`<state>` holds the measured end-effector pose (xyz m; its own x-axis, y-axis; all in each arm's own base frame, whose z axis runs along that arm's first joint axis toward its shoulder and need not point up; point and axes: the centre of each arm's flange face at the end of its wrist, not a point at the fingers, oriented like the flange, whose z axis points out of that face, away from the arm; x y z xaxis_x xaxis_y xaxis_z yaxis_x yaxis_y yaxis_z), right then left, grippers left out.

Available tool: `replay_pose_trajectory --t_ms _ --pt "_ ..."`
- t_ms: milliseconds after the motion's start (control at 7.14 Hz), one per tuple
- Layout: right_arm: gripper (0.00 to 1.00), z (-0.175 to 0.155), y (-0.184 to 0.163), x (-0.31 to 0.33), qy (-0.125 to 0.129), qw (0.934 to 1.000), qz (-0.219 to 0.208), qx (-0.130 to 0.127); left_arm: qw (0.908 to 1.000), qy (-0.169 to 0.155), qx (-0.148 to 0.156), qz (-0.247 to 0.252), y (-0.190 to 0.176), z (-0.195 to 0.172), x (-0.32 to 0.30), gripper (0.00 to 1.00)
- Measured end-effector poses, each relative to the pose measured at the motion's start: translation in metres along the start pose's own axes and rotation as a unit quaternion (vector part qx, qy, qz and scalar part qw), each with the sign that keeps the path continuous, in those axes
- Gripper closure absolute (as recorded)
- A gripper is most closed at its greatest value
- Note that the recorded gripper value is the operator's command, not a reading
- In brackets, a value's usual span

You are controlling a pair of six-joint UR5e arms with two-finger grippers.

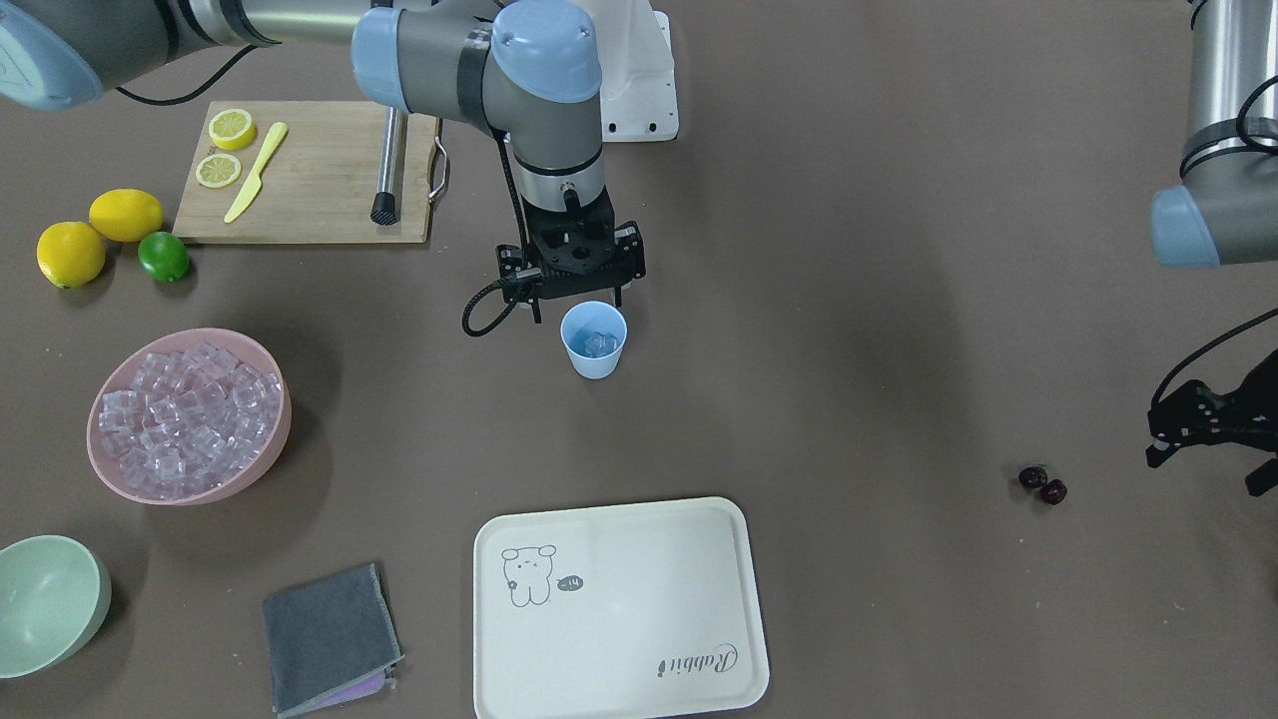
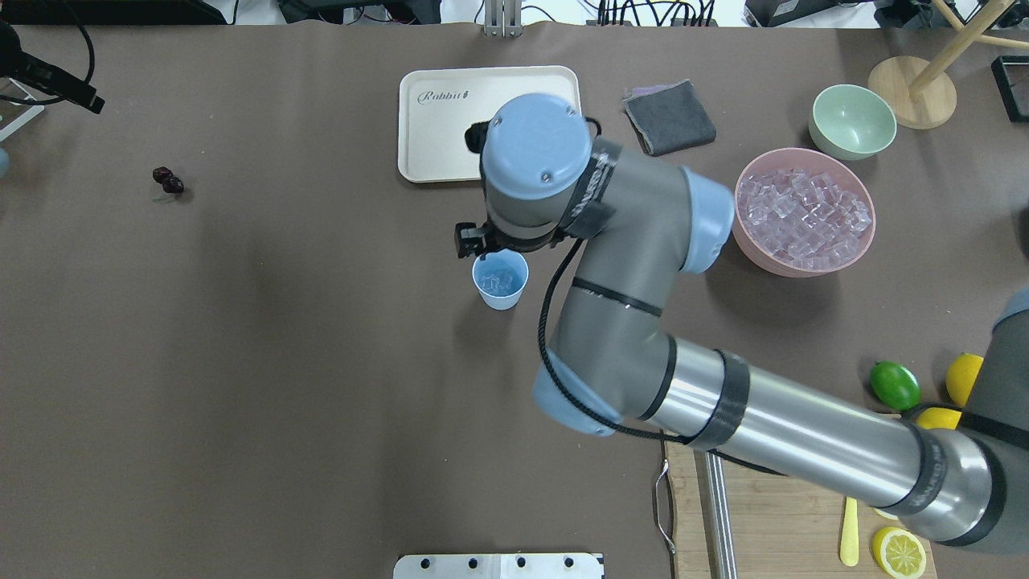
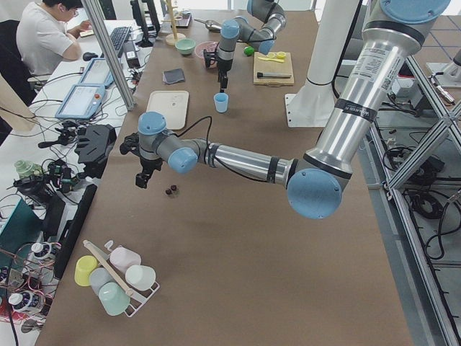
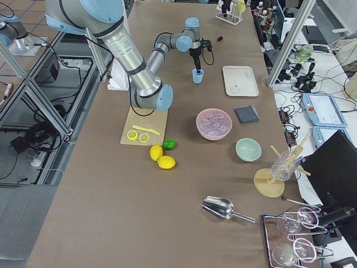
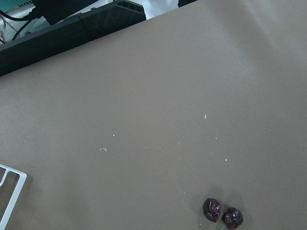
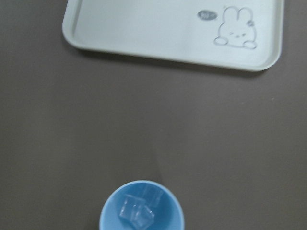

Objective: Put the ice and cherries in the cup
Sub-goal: 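Withdraw the right arm while the left gripper grasps the dark cherries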

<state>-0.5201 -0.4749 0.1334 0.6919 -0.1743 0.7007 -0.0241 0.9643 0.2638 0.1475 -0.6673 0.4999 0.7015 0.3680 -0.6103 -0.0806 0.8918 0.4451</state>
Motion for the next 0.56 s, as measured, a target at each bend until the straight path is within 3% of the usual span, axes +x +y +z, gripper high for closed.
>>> replay_pose_trajectory --t_ms 280,561 --pt "0.02 -0.058 -0.046 0.15 -0.022 0.9997 0.004 -0.008 0.9998 0.011 -0.015 -0.004 0.005 0.034 0.016 0.02" --pt "0.02 -0.107 -0.061 0.32 -0.039 0.9986 -0.031 -0.02 0.9996 0.018 -0.022 -0.004 0.019 0.071 0.04 0.02"
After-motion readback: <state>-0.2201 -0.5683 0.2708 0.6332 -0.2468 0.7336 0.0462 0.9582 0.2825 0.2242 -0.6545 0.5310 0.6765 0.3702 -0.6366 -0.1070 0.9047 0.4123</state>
